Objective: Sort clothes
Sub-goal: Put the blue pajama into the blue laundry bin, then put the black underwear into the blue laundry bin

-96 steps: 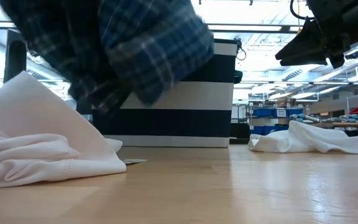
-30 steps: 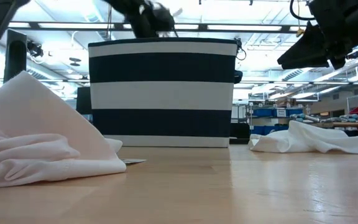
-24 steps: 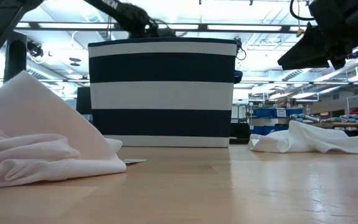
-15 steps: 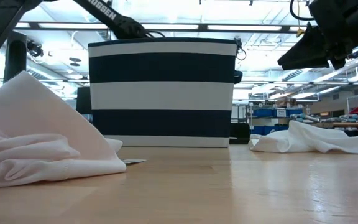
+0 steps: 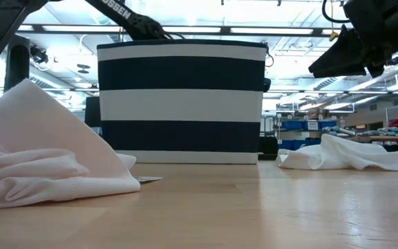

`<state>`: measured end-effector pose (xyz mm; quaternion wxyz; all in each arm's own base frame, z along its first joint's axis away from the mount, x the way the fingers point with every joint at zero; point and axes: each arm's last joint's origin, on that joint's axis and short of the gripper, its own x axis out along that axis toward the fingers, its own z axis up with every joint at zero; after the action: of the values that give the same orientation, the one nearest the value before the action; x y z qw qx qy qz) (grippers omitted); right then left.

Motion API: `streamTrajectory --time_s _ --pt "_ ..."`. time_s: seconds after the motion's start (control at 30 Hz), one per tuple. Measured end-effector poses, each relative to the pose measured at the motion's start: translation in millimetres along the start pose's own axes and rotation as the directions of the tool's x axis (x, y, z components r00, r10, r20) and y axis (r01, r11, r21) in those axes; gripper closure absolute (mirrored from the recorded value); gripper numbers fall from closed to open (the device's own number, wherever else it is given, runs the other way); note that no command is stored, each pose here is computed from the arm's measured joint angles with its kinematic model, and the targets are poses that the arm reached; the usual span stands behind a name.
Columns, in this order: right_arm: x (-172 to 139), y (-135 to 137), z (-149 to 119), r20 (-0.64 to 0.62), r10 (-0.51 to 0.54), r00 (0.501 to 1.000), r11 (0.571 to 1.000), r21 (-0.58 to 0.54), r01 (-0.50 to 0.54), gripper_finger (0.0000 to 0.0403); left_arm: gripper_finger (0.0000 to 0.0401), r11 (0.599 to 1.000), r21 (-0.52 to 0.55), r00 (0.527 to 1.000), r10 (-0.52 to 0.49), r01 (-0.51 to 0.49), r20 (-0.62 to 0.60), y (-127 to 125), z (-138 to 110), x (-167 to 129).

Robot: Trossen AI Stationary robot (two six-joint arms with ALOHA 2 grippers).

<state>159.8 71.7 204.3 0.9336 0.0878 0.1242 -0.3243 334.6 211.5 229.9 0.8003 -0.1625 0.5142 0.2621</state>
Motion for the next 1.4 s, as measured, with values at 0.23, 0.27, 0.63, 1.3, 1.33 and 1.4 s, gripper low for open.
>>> streamTrajectory --time_s 0.23,0.27,0.63,1.3,1.33,1.4 --pt "0 0 0 -0.001 0.001 1.0 1.0 0.0 -0.001 0.0252 0.026 0.997 0.075 1.0 -0.007 0.004 0.028 -9 14 -40" --pt "0 0 0 -0.001 0.001 1.0 1.0 0.001 -0.001 0.0252 0.026 0.996 0.086 0.998 -0.011 0.006 0.054 -11 16 -49" --pt "0 0 0 -0.007 0.007 1.0 1.0 -0.001 -0.007 0.0252 0.0259 0.995 0.099 0.948 -0.03 -0.002 0.318 -9 1 -165" --pt "4 -1 0 -0.032 0.011 0.999 1.0 0.023 -0.01 0.0252 0.0266 0.999 0.01 0.895 -0.051 0.052 0.443 -22 -130 -263" --pt "4 -1 0 -0.033 0.012 0.999 1.0 0.023 -0.011 0.0252 0.0266 0.998 -0.011 0.894 -0.053 0.065 0.445 -21 -140 -262" --pt "4 -1 0 -0.033 0.012 0.999 1.0 0.024 -0.011 0.0252 0.0266 0.994 -0.061 0.889 -0.058 0.096 0.454 -19 -161 -260"
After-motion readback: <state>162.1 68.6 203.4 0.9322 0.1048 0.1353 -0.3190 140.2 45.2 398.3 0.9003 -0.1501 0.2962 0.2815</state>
